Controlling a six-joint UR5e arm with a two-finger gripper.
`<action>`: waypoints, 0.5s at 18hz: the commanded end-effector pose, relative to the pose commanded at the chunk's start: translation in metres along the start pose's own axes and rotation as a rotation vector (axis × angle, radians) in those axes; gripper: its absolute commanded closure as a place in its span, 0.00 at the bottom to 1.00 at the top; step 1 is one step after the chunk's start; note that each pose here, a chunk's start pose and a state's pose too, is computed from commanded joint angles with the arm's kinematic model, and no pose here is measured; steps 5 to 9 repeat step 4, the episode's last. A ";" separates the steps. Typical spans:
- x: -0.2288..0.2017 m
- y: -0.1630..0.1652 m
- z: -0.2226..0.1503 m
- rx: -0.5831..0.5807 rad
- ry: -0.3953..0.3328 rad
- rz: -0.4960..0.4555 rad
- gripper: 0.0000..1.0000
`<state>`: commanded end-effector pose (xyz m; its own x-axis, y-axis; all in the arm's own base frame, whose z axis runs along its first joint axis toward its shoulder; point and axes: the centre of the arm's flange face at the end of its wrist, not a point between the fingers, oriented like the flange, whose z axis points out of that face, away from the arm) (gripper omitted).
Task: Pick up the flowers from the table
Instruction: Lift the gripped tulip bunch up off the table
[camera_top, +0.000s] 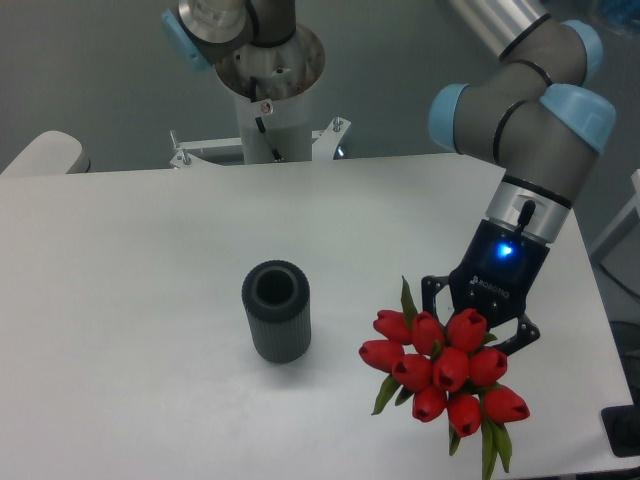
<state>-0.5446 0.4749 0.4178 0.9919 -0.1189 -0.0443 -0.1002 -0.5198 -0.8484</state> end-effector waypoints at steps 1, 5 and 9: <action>0.000 0.000 0.000 0.000 0.000 0.000 0.75; 0.000 0.001 0.002 -0.002 0.002 -0.003 0.75; 0.000 0.001 0.002 -0.002 0.002 -0.003 0.75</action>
